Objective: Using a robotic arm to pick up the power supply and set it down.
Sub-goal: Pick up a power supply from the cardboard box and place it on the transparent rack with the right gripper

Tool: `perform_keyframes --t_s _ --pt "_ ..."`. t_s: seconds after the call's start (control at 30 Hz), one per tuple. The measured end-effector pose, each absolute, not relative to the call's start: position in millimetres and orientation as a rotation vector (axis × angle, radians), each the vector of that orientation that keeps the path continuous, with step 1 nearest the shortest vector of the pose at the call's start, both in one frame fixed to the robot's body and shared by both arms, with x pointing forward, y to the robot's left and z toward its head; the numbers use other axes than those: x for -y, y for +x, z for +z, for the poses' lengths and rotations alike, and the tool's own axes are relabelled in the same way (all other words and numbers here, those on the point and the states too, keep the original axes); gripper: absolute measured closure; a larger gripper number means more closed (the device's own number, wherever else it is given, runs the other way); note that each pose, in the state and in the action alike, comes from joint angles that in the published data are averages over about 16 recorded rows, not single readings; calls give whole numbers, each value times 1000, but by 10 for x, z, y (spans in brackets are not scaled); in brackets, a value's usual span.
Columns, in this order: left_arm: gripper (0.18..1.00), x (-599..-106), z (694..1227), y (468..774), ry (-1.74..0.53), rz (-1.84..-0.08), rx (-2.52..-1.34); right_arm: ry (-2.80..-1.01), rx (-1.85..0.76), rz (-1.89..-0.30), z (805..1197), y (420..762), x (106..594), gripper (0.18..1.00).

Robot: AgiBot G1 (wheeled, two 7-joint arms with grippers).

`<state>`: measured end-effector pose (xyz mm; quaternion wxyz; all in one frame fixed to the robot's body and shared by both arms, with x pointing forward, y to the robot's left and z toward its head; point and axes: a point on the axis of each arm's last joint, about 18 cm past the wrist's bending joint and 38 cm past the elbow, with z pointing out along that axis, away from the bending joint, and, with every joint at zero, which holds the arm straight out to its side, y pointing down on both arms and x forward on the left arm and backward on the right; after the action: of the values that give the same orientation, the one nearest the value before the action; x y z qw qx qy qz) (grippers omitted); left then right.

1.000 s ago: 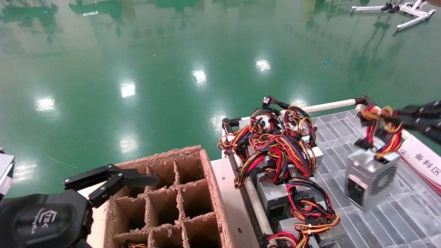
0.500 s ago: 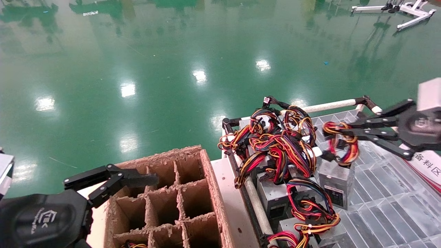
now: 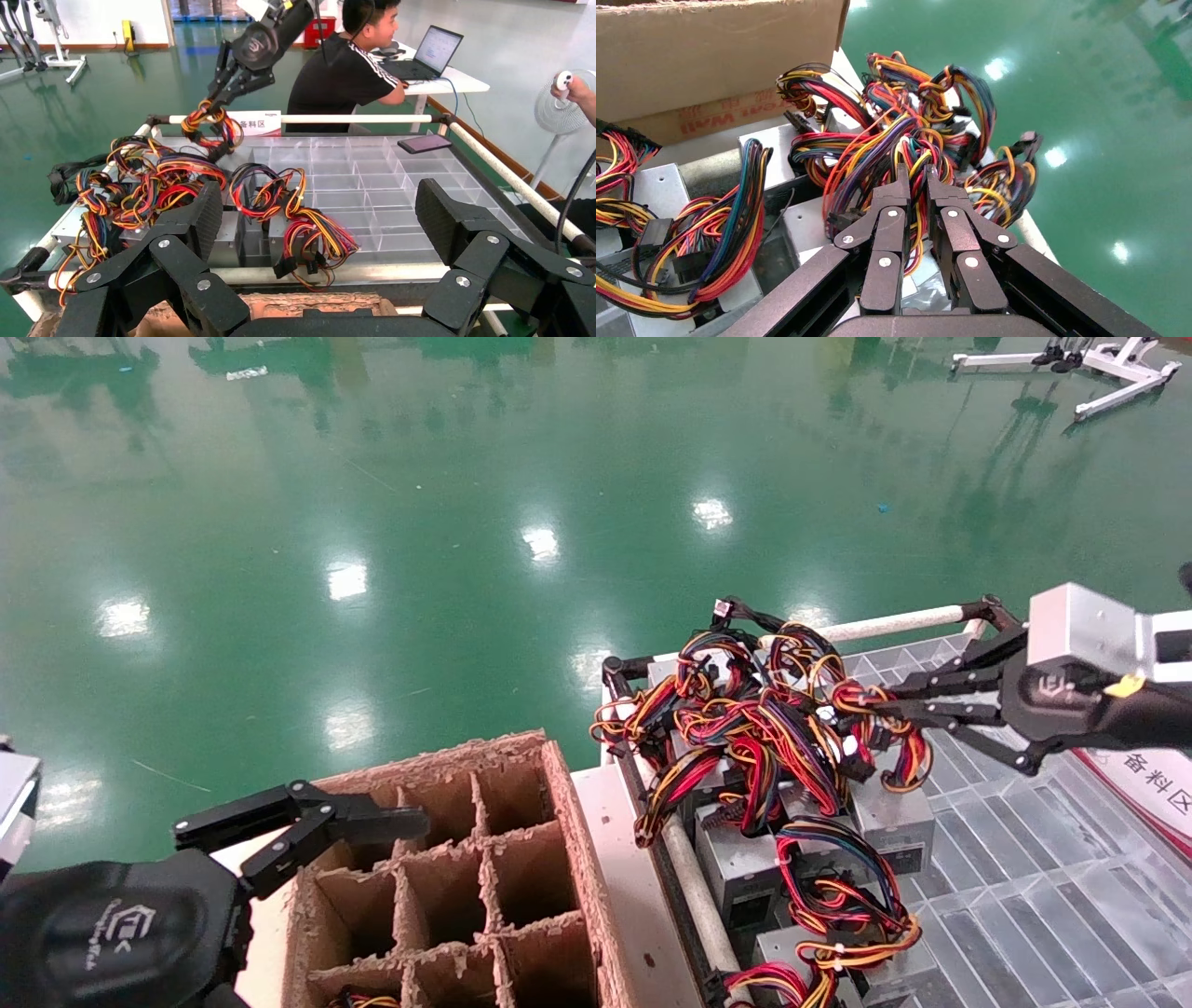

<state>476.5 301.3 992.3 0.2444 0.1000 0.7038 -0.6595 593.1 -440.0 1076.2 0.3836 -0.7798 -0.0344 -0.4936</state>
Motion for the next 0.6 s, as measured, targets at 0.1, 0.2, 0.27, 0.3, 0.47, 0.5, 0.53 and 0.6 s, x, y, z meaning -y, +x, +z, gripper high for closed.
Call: perform_keyframes --t_s 0.1,0.2,0.27,0.3,0.47,0.5,0.53,0.6 --pt "184 -3013 9923 4765 273 -1801 -1922 -1949 69 -1254 10670 5977 4413 963" --pt "184 -3013 9923 4765 273 -1801 -1922 -1891 46 -1251 10576 6015 4427 963" --pt "184 -3013 9923 4765 273 -1801 -1922 -1849 28 -1250 10509 6039 4437 963" --pt "184 -3013 9923 4765 273 -1801 -1922 -1826 19 -1250 10476 6051 4443 963" --pt "184 -3013 9923 4765 273 -1801 -1922 -1703 -33 -1251 10300 6108 4470 963" --pt "184 -3013 9923 4765 273 -1801 -1922 -1677 -44 -1251 10263 6119 4473 963" --pt "184 -3013 9923 4765 273 -1801 -1922 -1650 -56 -1250 10224 6131 4477 963" --pt "184 -3013 9923 4765 273 -1801 -1922 -1595 -84 -1250 10142 6157 4486 963"
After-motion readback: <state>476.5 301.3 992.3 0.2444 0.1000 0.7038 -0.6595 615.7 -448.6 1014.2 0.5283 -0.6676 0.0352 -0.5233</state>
